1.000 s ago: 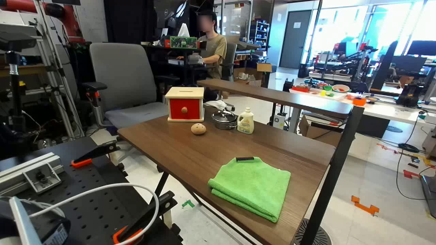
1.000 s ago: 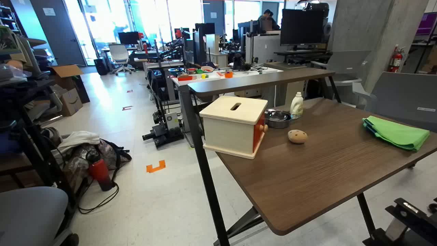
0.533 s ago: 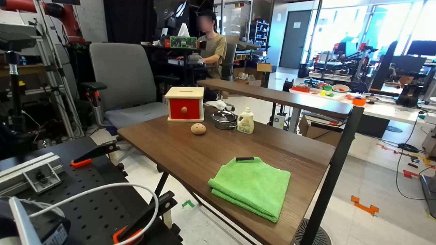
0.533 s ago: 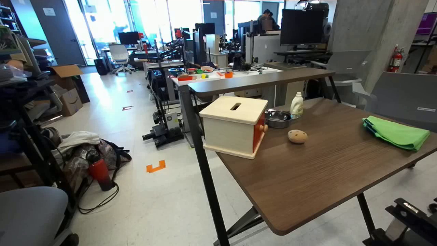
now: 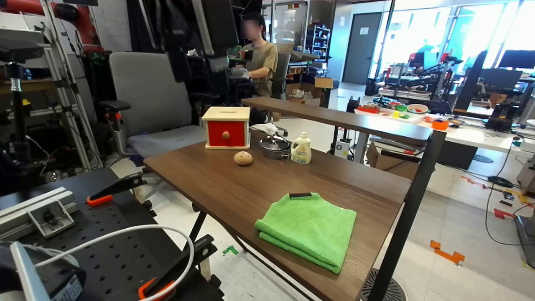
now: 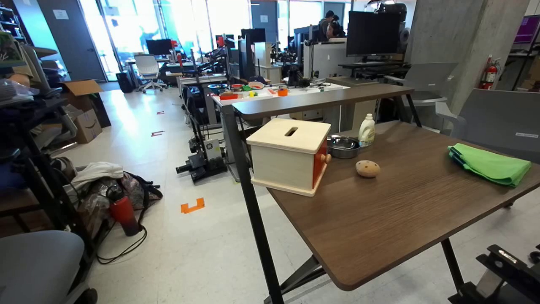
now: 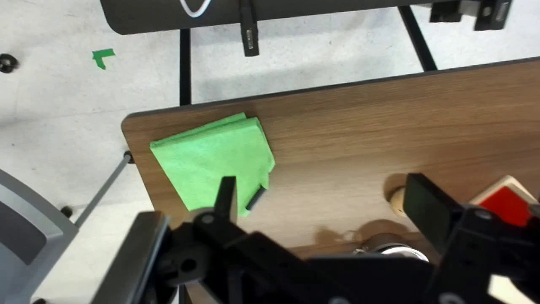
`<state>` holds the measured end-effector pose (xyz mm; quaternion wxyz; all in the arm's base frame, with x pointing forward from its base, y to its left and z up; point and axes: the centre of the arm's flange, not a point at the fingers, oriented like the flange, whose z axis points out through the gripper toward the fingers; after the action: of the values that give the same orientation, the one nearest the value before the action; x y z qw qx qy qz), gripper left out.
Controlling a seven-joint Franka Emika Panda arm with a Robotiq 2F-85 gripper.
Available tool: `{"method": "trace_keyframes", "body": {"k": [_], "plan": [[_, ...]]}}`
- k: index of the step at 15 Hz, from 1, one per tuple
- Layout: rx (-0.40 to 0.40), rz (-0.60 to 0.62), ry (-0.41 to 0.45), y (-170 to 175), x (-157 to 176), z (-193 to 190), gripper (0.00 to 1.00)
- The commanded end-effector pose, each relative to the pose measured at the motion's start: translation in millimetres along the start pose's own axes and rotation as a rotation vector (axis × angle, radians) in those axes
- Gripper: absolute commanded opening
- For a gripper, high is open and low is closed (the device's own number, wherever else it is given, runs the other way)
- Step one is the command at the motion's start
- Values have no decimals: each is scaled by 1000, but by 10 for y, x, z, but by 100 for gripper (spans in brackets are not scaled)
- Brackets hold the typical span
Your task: Use the green towel to wipe the right side of the table
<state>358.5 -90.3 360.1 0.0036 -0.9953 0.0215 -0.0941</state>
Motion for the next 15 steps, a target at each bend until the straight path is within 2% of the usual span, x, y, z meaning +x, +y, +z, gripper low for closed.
{"method": "trace_keyframes", "body": {"k": [1, 5, 6, 7, 9, 15], "plan": [[-45, 60, -89, 228, 101, 704, 100], [-49, 107, -211, 491, 135, 1252, 100], [-38, 155, -231, 575, 187, 1325, 100], [-32, 103, -212, 400, -40, 1108, 100], [-35, 109, -238, 435, -25, 1223, 100], [-35, 121, -243, 437, 26, 1202, 100]]}}
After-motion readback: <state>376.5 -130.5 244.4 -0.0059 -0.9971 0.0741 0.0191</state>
